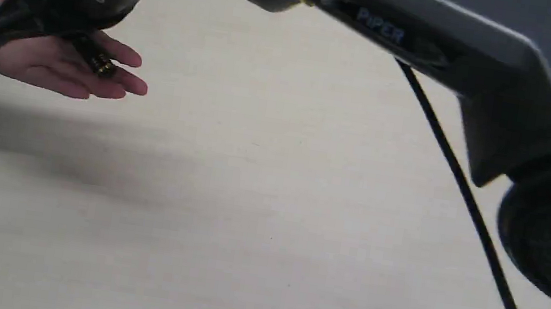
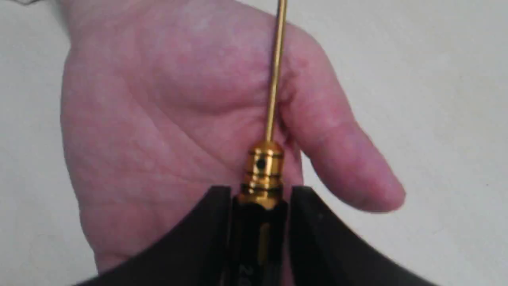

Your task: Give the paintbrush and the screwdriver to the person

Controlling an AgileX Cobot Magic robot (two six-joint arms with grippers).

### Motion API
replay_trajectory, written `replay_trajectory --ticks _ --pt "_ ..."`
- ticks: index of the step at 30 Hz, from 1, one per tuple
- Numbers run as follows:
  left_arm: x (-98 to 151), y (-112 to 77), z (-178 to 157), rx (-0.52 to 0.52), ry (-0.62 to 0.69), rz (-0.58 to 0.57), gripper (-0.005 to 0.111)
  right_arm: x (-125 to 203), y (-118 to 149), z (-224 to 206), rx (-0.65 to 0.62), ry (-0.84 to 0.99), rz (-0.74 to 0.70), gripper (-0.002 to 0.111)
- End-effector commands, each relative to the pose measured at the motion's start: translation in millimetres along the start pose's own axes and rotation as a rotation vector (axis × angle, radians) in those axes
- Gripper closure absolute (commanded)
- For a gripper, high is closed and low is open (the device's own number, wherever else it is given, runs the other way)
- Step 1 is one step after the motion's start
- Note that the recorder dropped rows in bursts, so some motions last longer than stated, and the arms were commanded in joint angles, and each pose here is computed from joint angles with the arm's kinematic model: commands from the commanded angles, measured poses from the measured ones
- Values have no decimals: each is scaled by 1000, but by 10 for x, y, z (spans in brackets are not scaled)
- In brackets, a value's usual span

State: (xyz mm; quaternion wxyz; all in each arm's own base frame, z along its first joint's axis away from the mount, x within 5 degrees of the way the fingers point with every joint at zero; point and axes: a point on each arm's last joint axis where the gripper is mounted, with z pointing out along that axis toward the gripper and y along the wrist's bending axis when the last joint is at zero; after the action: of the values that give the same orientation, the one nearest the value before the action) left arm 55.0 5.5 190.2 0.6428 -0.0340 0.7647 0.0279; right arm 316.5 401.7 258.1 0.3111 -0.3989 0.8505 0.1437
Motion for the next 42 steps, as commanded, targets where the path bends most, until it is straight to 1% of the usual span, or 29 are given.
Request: replay_trajectory --ticks 1,2,3,4,5,6,9,10,11,14,18,20,22,27,32,33,34,36,38,40,42 --pt "-5 -5 0 7 -12 -5 107 -2 -105 51 0 -12 31 63" --pt "-5 -5 0 7 -12 -5 107 6 -107 51 2 -4 26 58" --pt "-5 -4 0 7 -12 -3 107 0 -108 23 3 -2 23 58" --pt "-5 -4 0 7 -12 -3 107 -14 -111 -21 5 -3 20 61" --pt "-5 -4 0 7 -12 -3 107 -45 -117 -94 12 -16 12 67" --pt "-5 -4 0 7 -12 -3 107 -81 -128 -182 22 -31 4 75" --pt "-5 -4 0 7 -12 -3 107 -208 -176 -547 62 -90 -24 104" --pt "-5 -4 0 7 -12 -3 107 -265 -231 -744 87 -121 -31 104" --pt "-5 -4 0 7 -12 -3 107 -289 -257 -846 97 -136 -29 104" --pt "-5 -4 0 7 -12 -3 107 -353 -443 -1392 131 -191 14 104" --pt "-5 -4 0 7 -12 -3 107 -265 -607 -2117 168 -218 75 104" --pt "-5 -4 0 7 -12 -3 107 -173 -619 -2361 178 -217 80 104" --pt "-5 -4 0 7 -12 -3 107 -33 -607 -2697 200 -220 78 104" --pt "-5 -4 0 7 -12 -3 107 205 -516 -3307 158 -263 113 104" --pt "-2 -4 0 7 -9 -5 107 333 -461 -3772 141 -367 119 104" --pt "-2 -4 0 7 -9 -5 107 371 -455 -3881 147 -391 107 104" --pt "-4 -5 0 7 -11 -5 107 394 -458 -3974 169 -419 58 104" --pt "-4 -5 0 7 -11 -5 107 424 -455 -4131 186 -484 43 104" --pt "-4 -5 0 7 -11 -5 107 503 -448 -4250 194 -492 48 104" --pt "-4 -5 0 7 -11 -5 107 649 -487 -4372 231 -523 45 104" --pt "-4 -5 0 7 -11 -5 107 786 -536 -4393 246 -559 76 104"
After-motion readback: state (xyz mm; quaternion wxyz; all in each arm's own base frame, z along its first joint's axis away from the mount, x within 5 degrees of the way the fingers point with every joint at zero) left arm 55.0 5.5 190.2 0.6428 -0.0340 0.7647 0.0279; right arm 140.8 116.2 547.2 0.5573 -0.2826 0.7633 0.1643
